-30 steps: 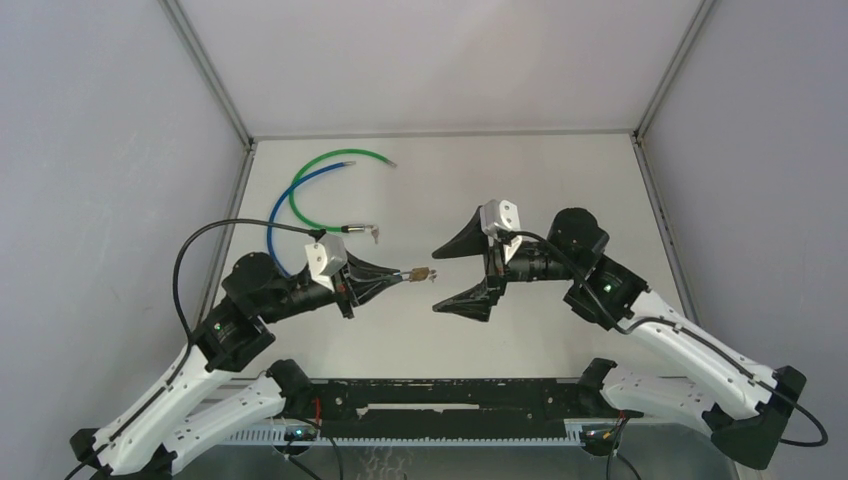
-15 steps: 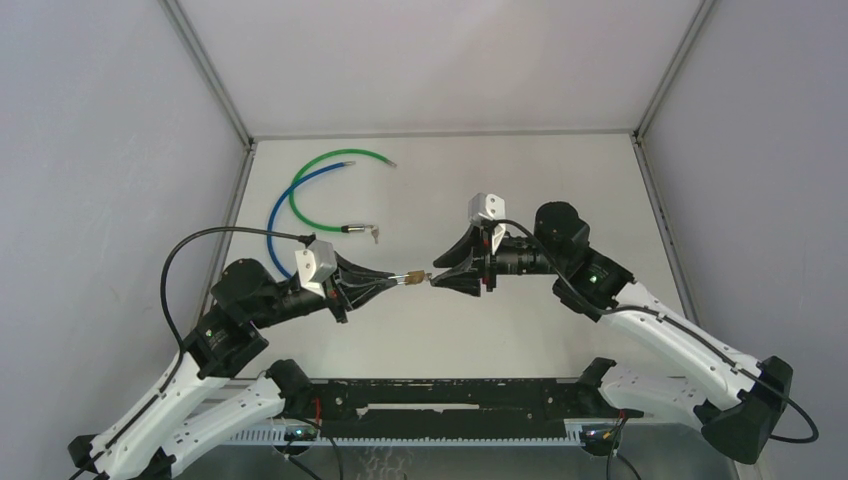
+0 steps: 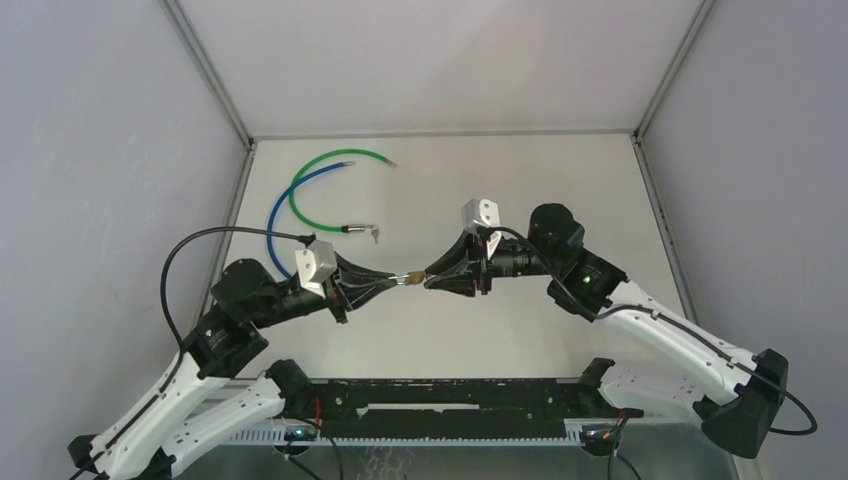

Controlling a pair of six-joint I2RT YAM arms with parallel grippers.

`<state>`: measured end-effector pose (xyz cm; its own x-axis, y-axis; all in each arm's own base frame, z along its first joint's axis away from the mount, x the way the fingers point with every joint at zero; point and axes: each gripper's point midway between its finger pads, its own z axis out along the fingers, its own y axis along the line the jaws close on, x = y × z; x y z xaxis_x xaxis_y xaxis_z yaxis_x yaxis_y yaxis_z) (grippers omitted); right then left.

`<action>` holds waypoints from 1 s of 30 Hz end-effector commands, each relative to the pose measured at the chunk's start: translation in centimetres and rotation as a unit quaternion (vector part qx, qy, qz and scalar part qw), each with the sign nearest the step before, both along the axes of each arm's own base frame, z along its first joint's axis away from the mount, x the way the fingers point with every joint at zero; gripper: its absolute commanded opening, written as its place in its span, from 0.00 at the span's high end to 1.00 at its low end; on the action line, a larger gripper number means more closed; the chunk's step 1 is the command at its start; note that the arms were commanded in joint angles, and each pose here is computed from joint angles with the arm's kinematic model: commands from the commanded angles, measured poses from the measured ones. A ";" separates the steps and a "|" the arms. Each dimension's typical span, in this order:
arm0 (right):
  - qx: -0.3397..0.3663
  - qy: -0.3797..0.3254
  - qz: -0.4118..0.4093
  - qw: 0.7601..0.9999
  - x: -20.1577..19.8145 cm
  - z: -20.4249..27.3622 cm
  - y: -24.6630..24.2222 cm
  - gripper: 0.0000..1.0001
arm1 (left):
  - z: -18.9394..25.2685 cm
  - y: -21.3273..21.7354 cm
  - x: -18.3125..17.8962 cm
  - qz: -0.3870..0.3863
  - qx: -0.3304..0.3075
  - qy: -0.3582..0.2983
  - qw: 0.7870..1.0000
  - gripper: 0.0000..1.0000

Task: Lock with the key
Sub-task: Lock the lock.

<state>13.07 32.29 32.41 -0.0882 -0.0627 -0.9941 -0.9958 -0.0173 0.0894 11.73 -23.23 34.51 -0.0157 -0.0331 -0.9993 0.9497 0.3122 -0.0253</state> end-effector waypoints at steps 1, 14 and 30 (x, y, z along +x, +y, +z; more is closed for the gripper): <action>0.022 -0.032 0.010 0.999 -0.1 1.2 0.4 0.68 | 1.3 -0.3 -0.2 -0.012 -0.023 -0.014 1.000 1.00; -0.033 -0.050 0.011 0.998 0.3 -1.7 -0.8 1.00 | 1.6 0.2 -0.7 -0.029 0.019 -0.084 0.996 1.00; -0.119 -0.006 -0.134 0.984 5.8 -7.3 -4.6 1.00 | 0.5 3.1 -0.6 -0.009 0.119 -0.155 0.981 1.00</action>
<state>17.75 28.27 23.79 -0.1326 -0.3023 -0.9439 -0.9755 0.2087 0.0702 10.76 -20.72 33.65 0.2425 0.2029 -0.9487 0.9298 0.2303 0.2870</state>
